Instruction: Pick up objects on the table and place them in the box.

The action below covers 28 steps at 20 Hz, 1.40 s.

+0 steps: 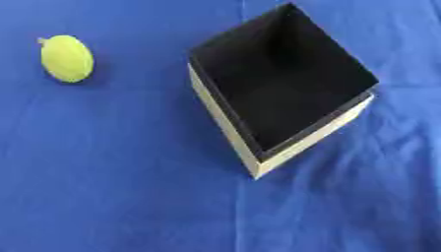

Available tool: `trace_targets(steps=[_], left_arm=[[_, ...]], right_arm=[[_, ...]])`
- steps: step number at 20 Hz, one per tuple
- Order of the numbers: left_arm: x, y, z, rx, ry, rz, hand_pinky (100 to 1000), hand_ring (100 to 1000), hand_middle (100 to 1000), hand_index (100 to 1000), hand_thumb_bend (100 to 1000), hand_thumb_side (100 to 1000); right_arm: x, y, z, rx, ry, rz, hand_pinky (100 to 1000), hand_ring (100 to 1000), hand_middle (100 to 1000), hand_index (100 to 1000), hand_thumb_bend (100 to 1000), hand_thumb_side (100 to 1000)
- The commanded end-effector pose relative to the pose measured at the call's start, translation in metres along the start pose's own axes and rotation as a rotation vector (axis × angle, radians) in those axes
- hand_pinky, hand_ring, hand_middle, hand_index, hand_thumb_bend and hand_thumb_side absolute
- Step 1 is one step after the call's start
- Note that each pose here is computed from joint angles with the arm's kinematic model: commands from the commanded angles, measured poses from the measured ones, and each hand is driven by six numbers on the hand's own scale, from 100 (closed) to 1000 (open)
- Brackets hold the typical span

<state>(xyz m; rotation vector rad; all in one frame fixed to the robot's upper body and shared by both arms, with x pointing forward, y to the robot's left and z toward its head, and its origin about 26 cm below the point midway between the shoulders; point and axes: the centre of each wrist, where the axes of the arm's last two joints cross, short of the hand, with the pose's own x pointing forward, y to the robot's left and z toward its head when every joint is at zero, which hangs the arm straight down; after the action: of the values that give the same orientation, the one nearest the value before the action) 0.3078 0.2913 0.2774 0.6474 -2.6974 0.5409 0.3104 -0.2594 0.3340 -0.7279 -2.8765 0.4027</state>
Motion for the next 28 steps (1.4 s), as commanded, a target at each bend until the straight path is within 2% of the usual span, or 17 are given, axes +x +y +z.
trace_targets(steps=[1, 13, 18, 28], left_arm=[[0.006, -0.001, -0.006, -0.003, -0.029, 0.015, 494, 708, 700, 785, 652, 617], [0.005, 0.001, -0.004, -0.001, -0.022, 0.004, 481, 709, 701, 786, 660, 620], [0.003, 0.015, -0.008, -0.082, -0.053, -0.097, 470, 712, 705, 791, 663, 628], [0.007, 0.028, -0.021, -0.259, -0.080, -0.236, 453, 723, 713, 802, 665, 645]], right_arm=[[0.004, -0.004, -0.004, -0.002, -0.027, 0.001, 844, 784, 627, 855, 100, 266], [0.003, -0.005, -0.003, 0.012, -0.023, -0.003, 846, 787, 623, 859, 100, 299], [0.003, -0.007, -0.002, 0.018, -0.020, 0.004, 846, 788, 623, 859, 100, 303], [0.003, -0.007, -0.003, 0.027, -0.024, 0.007, 846, 788, 624, 858, 100, 294]])
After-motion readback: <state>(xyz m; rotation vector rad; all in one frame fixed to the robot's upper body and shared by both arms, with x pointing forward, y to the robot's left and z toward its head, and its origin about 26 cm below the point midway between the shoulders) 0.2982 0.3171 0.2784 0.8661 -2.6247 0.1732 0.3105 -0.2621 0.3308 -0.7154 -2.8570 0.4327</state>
